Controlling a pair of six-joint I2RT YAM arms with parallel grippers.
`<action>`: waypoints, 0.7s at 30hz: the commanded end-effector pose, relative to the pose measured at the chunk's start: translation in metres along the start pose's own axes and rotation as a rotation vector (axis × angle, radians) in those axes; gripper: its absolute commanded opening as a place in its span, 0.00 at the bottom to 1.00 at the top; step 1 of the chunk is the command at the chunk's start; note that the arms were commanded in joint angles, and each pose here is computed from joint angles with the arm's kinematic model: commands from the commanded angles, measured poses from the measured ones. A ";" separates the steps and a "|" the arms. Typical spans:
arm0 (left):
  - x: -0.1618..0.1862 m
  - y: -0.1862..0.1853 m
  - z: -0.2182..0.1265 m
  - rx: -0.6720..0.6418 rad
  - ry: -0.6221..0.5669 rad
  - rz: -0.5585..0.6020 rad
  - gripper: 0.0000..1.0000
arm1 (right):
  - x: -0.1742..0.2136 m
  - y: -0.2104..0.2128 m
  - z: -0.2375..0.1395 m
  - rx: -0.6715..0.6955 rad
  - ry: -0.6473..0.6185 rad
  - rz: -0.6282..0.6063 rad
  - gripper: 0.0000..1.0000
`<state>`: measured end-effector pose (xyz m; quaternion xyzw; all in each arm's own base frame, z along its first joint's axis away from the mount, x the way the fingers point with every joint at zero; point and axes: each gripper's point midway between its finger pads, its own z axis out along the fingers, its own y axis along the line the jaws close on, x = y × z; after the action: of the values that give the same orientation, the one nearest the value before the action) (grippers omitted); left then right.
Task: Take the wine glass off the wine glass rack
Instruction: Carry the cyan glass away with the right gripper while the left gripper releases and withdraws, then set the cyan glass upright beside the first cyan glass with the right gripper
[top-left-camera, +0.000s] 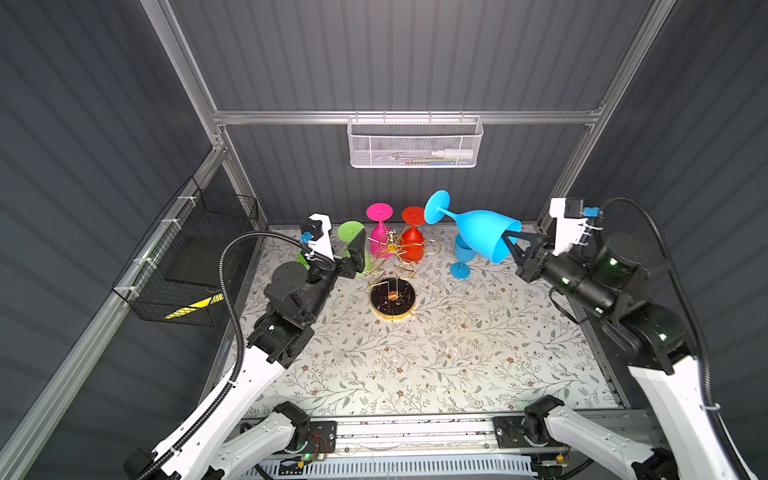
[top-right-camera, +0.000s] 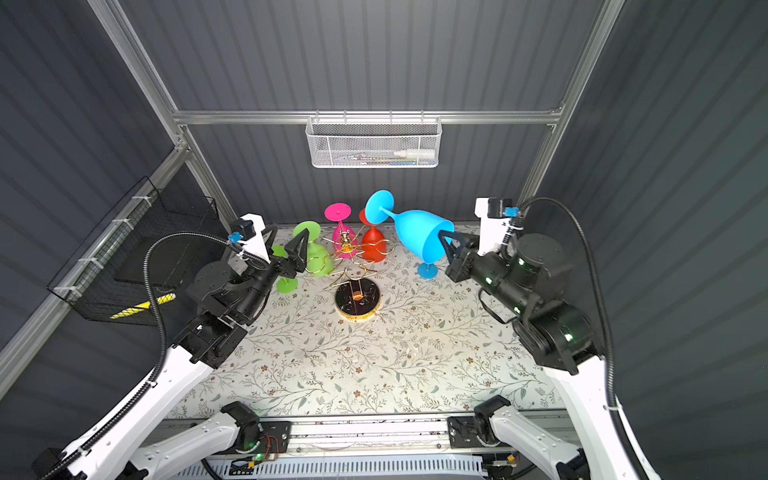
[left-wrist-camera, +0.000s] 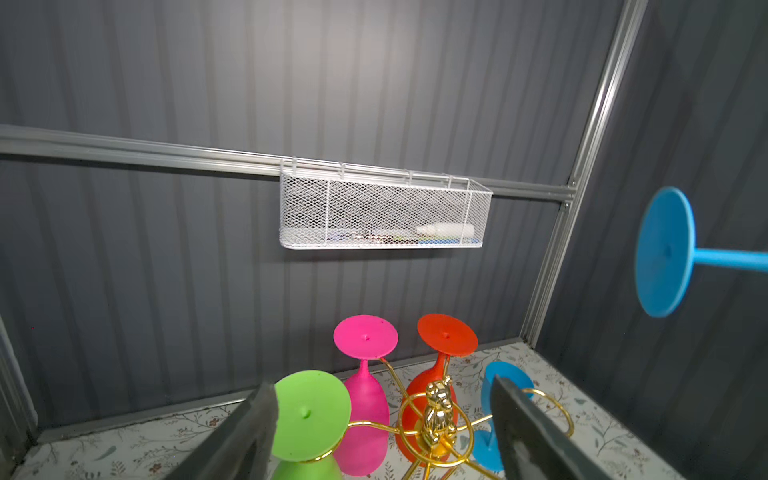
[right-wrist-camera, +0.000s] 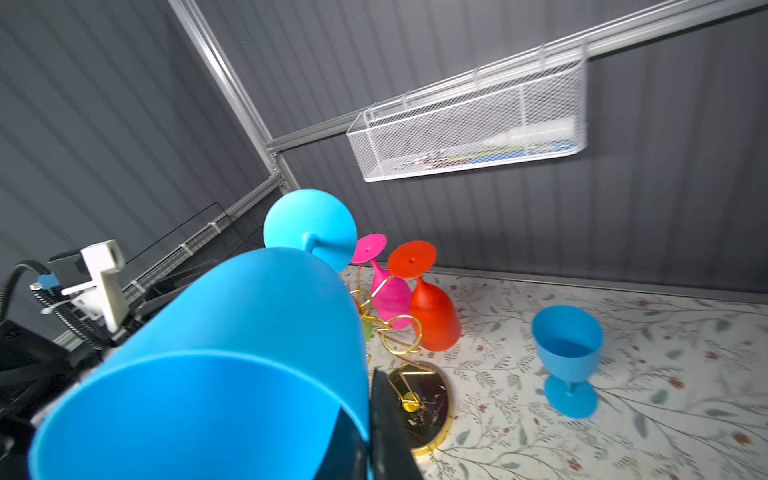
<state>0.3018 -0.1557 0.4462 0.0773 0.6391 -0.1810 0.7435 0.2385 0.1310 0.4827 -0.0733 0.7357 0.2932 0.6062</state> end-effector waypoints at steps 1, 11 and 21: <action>-0.009 0.031 -0.018 -0.161 -0.036 0.044 0.89 | 0.035 -0.047 -0.044 0.269 0.138 -0.096 0.00; -0.015 0.068 -0.046 -0.358 -0.081 0.102 0.96 | 0.121 -0.118 -0.083 0.612 0.460 -0.155 0.00; -0.004 0.073 -0.051 -0.375 -0.046 0.042 0.98 | 0.142 -0.181 -0.023 0.749 0.650 -0.111 0.00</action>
<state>0.2845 -0.0795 0.4371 -0.0301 0.6389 -0.0460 0.7673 0.2484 0.0135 0.2842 0.0184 0.9409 -0.0558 0.3336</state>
